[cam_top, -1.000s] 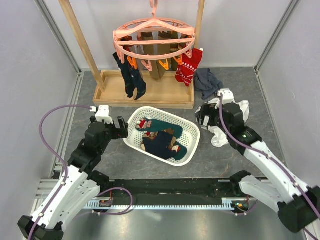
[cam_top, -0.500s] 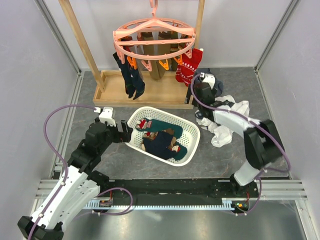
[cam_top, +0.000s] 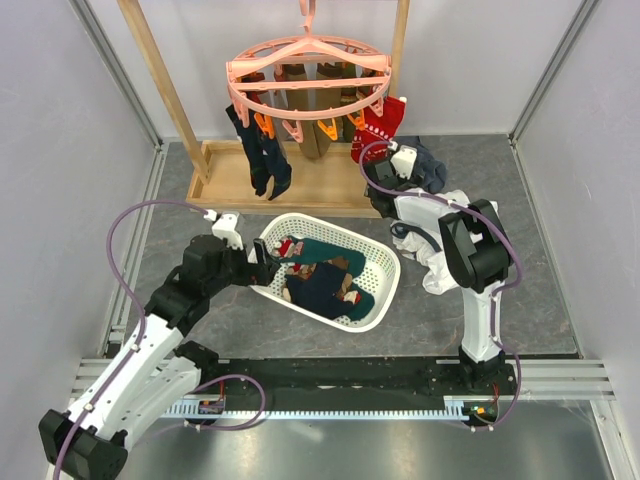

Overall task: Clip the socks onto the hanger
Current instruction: Move the clothesline to the center of the board.

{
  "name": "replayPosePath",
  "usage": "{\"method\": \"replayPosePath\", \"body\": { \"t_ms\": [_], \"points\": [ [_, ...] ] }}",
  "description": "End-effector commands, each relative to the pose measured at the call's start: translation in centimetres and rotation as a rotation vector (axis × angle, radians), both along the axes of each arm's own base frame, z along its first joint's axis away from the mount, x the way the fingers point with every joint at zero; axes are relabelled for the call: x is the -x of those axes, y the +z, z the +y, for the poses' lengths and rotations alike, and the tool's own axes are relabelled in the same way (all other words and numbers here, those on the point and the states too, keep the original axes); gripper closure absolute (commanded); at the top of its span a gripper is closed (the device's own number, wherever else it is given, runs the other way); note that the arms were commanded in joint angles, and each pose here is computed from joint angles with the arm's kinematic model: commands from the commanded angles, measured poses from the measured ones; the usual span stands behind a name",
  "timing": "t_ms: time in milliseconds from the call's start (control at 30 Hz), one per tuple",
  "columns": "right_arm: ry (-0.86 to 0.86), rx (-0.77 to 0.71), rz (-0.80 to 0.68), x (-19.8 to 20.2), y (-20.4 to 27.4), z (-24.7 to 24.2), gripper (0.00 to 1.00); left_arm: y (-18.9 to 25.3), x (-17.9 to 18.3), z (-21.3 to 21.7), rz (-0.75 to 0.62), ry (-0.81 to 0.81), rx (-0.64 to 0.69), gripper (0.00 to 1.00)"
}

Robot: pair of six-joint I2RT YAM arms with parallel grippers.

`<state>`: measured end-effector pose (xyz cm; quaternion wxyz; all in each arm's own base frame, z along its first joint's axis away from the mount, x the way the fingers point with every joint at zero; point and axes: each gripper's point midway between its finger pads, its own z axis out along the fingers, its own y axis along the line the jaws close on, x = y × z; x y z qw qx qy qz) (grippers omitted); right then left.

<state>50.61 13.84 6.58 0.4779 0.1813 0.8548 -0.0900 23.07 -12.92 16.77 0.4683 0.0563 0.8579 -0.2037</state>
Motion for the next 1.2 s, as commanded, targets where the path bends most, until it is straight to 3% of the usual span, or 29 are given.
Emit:
{"method": "replayPosePath", "body": {
  "t_ms": [0, 200, 533, 833, 1167],
  "points": [
    [-0.118, -0.017, -0.007, 1.9, 1.3, -1.8, 0.02, 1.3, -0.3, -2.5, 0.05, -0.048, 0.117, 0.0],
    [-0.164, -0.108, 0.064, 6.8, -0.3, -2.7, 0.02, -0.6, -0.7, -4.3, 0.171, -0.07, 0.157, 0.0],
    [-0.189, -0.118, 0.282, 16.0, -3.8, -4.3, 0.02, -4.2, -1.2, -5.8, 0.341, -0.025, 0.146, 0.0],
    [-0.175, -0.16, 0.282, 22.0, -3.3, -6.2, 0.02, -4.7, -3.3, -4.7, 0.303, 0.076, 0.069, 0.0],
    [-0.132, -0.236, 0.257, 25.3, -2.5, -6.9, 0.02, -9.4, -4.8, -1.3, 0.342, 0.304, -0.066, 0.0]
  ]
}}
